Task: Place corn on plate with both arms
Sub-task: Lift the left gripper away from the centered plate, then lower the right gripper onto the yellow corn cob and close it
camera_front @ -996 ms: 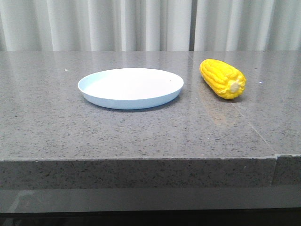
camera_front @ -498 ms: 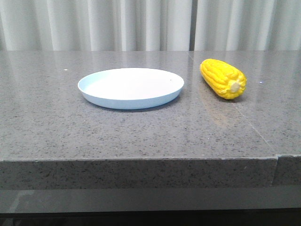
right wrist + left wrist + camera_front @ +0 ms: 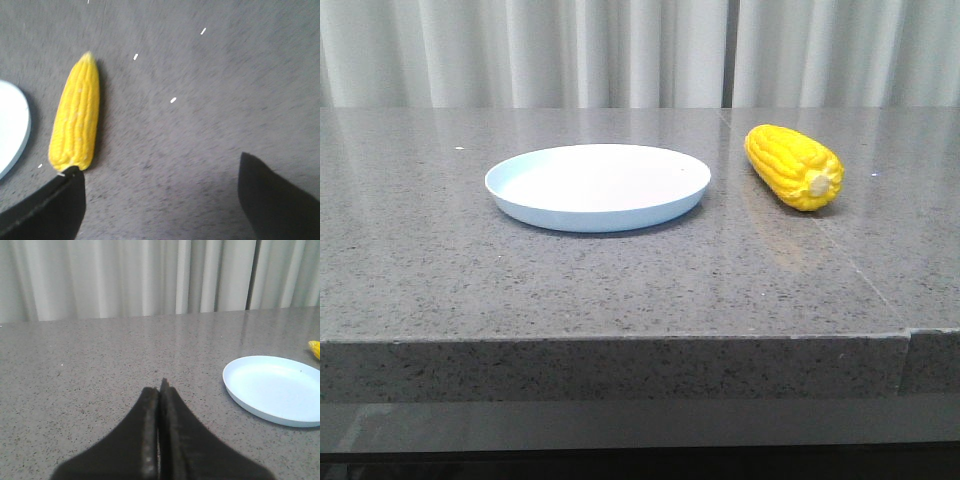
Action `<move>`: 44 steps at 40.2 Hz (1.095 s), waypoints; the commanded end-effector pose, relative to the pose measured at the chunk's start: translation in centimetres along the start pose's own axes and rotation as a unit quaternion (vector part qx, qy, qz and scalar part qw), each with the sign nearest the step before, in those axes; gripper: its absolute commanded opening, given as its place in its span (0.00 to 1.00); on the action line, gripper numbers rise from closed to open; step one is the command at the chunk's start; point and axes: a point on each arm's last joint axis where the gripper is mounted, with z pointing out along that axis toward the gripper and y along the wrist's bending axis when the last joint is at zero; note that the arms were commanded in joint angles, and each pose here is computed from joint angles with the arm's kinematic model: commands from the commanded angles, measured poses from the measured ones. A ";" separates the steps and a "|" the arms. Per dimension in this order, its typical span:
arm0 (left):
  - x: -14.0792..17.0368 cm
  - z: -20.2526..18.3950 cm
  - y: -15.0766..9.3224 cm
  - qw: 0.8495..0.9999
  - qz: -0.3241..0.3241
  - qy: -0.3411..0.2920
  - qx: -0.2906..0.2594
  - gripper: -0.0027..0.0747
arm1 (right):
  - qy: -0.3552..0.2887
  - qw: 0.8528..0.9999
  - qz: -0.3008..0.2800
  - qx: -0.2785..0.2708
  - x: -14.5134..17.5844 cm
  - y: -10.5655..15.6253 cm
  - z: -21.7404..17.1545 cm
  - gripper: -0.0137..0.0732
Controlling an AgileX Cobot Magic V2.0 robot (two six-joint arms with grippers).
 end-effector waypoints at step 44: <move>-1.6 -0.2 -0.1 0.999 -0.006 -0.051 0.005 0.01 | 0.170 0.982 0.024 -0.084 -4.4 7.4 17.3 0.27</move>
